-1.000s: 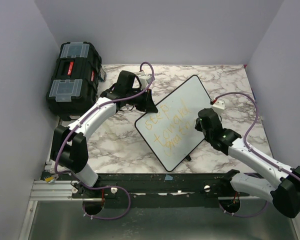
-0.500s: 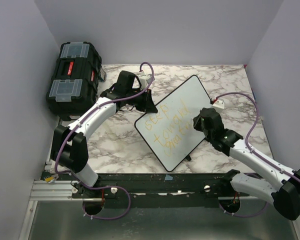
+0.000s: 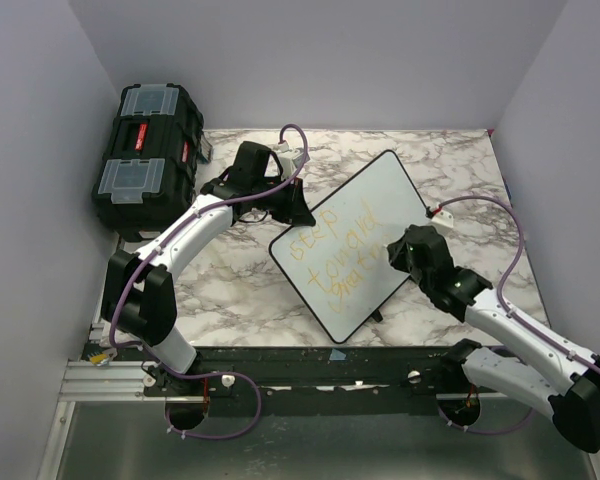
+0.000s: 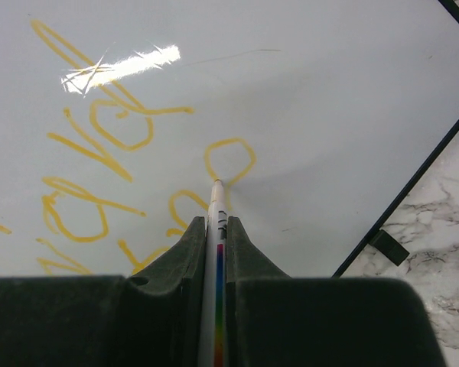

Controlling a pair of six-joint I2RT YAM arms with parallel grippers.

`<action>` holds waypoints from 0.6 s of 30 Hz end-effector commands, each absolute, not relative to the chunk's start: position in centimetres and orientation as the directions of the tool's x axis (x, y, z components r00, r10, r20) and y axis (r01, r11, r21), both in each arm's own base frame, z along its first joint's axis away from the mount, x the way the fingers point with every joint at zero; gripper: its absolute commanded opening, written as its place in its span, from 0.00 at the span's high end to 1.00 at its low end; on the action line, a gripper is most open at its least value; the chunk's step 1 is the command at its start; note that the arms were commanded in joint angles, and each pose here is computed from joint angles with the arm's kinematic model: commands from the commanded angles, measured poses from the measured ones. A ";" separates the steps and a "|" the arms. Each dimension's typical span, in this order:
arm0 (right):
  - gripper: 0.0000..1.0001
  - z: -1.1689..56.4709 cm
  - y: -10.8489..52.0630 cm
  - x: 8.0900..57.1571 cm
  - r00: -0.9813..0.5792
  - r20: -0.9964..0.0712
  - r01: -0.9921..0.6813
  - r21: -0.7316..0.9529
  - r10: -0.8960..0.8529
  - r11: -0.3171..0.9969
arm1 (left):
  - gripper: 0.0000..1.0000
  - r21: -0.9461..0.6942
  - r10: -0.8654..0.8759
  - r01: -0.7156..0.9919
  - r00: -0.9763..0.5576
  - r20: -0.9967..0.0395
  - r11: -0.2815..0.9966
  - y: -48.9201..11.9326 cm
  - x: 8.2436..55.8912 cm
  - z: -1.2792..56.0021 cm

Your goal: Write a sentence on the whiteboard

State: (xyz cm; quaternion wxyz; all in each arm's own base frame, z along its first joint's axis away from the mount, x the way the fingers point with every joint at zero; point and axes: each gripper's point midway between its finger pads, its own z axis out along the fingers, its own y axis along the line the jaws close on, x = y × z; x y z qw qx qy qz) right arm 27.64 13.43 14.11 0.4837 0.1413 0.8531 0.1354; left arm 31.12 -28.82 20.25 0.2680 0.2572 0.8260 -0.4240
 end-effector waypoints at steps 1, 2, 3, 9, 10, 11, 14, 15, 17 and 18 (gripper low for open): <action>0.99 9.8 12.8 24.5 -0.628 -0.700 0.159 0.312 0.340 0.937 | 1.00 -0.496 0.268 0.727 -0.657 -0.705 0.475 -29.2 30.5 19.5; 0.99 9.6 12.5 24.4 -0.629 -0.698 0.171 0.305 0.343 0.937 | 1.00 -0.497 0.269 0.725 -0.658 -0.703 0.476 -29.2 30.5 19.5; 0.99 9.5 12.2 24.3 -0.626 -0.697 0.188 0.300 0.349 0.935 | 1.00 -0.498 0.268 0.725 -0.659 -0.703 0.476 -29.2 30.5 19.5; 0.99 9.0 11.3 24.4 -0.613 -0.696 0.251 0.277 0.373 0.928 | 1.00 -0.496 0.268 0.726 -0.658 -0.704 0.476 -29.2 30.4 19.5; 0.99 8.9 11.2 24.4 -0.612 -0.697 0.259 0.270 0.374 0.927 | 1.00 -0.494 0.268 0.728 -0.655 -0.706 0.476 -29.2 30.4 19.6; 0.99 8.9 11.1 24.5 -0.611 -0.698 0.266 0.264 0.373 0.927 | 1.00 -0.494 0.268 0.726 -0.656 -0.706 0.478 -29.1 30.5 19.5; 0.99 9.1 10.7 25.0 -0.595 -0.714 0.285 0.241 0.368 0.928 | 1.00 -0.496 0.269 0.726 -0.658 -0.704 0.477 -29.2 30.4 19.5; 0.99 9.3 10.6 25.3 -0.586 -0.723 0.290 0.233 0.365 0.928 | 1.00 -0.496 0.268 0.725 -0.658 -0.704 0.478 -29.2 30.5 19.5; 0.99 9.8 10.4 26.0 -0.566 -0.746 0.294 0.217 0.352 0.931 | 1.00 -0.496 0.268 0.725 -0.658 -0.704 0.477 -29.2 30.5 19.5; 0.99 10.2 10.3 26.4 -0.553 -0.758 0.297 0.207 0.345 0.932 | 1.00 -0.497 0.268 0.724 -0.659 -0.703 0.478 -29.2 30.6 19.5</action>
